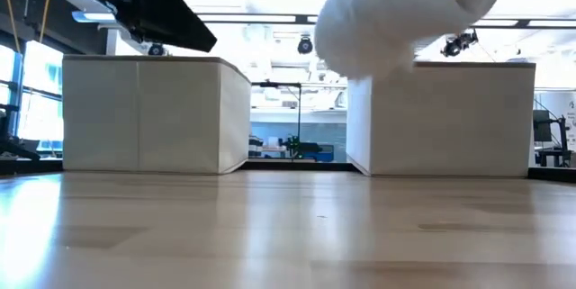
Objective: Sort clothes
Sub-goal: Put the left white cloth into the right brown laundry organizer
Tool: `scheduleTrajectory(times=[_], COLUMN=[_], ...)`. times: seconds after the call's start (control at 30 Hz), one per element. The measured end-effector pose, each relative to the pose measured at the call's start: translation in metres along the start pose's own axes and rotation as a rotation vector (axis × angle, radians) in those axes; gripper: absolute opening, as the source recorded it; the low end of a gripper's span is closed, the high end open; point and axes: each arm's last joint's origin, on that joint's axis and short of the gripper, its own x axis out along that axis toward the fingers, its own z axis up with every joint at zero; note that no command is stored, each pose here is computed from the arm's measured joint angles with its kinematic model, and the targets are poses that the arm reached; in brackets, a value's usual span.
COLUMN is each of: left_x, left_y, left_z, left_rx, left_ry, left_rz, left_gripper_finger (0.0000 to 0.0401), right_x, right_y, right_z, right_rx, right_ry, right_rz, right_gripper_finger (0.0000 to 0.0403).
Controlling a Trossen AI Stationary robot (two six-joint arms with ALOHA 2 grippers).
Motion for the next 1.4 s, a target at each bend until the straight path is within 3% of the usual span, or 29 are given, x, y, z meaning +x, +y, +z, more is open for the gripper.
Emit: scheduleTrajectory(times=[0.17,0.37,0.63,1.4], left_x=[0.009,0.016,0.017,0.017], left_y=[-0.006,-0.011,-0.011,-0.014], left_z=[-0.011,-0.017,-0.018,-0.012], left_rx=[0.042,0.06,0.062,0.076], left_ry=[0.031,0.043,0.045,-0.002], left_rz=[0.024,0.036,0.037,0.015], left_gripper_finger=[0.0117,0.0117,0.0117,0.0117], right_x=[0.017,0.037,0.054,0.056], right_y=[-0.077,-0.12,-0.135,-0.137], right_z=[-0.005,-0.019,-0.021,-0.024], right_rx=[0.066,0.117,0.102,0.095], right_ry=[0.027,0.037,0.025,0.036], right_rz=[-0.17,-0.277,-0.356,-0.359], right_gripper_finger=[0.0036,0.0036,0.0036,0.0037])
